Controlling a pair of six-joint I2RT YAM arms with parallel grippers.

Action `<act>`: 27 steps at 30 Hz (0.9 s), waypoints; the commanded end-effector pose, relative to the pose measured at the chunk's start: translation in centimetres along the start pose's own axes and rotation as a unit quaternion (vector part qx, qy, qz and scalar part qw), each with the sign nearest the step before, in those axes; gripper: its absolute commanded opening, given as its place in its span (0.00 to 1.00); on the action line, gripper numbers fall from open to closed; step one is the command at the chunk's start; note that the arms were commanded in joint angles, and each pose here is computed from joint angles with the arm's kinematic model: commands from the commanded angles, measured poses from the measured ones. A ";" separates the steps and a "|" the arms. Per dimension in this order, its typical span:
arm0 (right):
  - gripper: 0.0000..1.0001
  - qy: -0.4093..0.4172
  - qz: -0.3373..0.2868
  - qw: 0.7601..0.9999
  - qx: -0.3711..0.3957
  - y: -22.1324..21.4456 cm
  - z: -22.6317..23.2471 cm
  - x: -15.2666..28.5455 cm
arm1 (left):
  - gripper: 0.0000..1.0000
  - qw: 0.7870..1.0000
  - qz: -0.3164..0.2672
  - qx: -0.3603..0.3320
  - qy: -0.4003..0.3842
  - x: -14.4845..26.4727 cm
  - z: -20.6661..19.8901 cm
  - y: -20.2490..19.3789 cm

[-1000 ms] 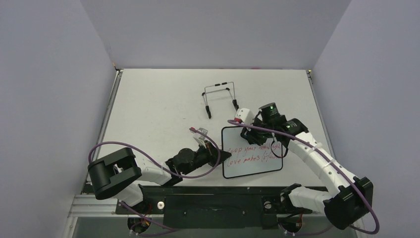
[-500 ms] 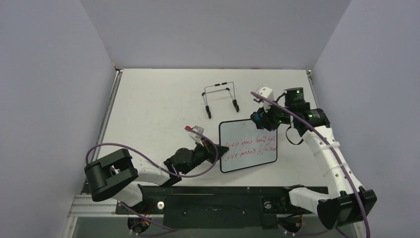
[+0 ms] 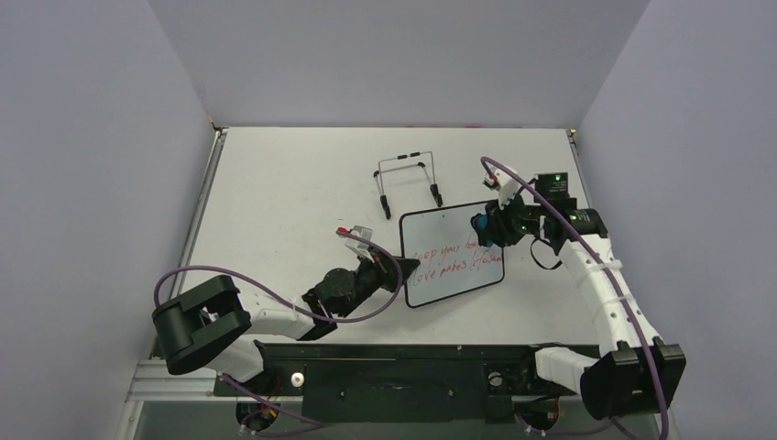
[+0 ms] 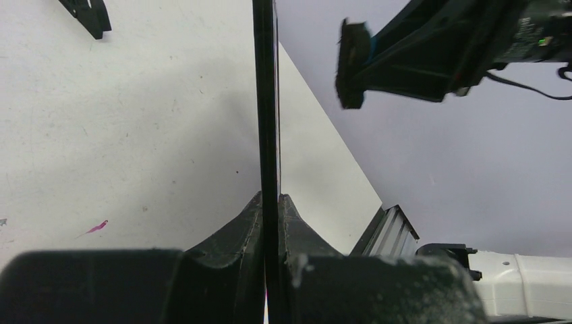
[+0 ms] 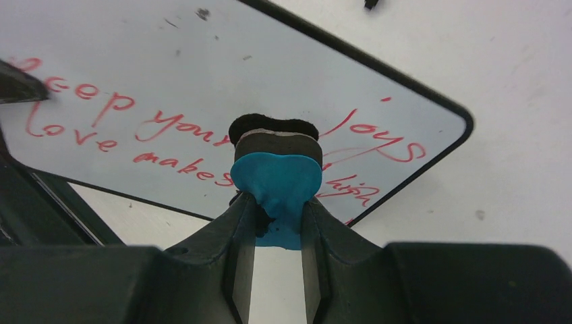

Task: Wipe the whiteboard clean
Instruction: Erase the whiteboard at the center of the board.

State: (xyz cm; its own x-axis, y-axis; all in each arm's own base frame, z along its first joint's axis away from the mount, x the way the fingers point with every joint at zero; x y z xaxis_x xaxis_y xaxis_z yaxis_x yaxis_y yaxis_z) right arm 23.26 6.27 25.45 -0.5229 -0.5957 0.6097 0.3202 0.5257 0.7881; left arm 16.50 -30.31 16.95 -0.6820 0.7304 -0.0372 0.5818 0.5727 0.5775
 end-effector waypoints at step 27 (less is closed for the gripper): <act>0.00 0.000 0.062 0.997 -0.042 -2.7 0.2 -6.3 | 0.00 0.998 -0.026 -0.031 -0.056 -0.7 -3.2 2.0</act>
State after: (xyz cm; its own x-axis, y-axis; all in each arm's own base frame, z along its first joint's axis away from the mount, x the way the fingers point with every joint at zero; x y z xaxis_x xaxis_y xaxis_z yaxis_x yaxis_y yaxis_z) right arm 28.48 6.84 19.54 -0.5976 -0.3972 0.6965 0.5432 0.4383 0.7161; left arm 16.61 -30.18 16.94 -0.6794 0.7333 -0.0269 0.5670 0.5479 0.6151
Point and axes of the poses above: each gripper's point midway between its finger pads, its own x axis back along the fingers, its own z axis along the line the jaws close on, y = z × x, the point moved 7 cm from there along x, back along the fingers, and after that the axes turned 9 degrees about x, right-handed, at the moved point
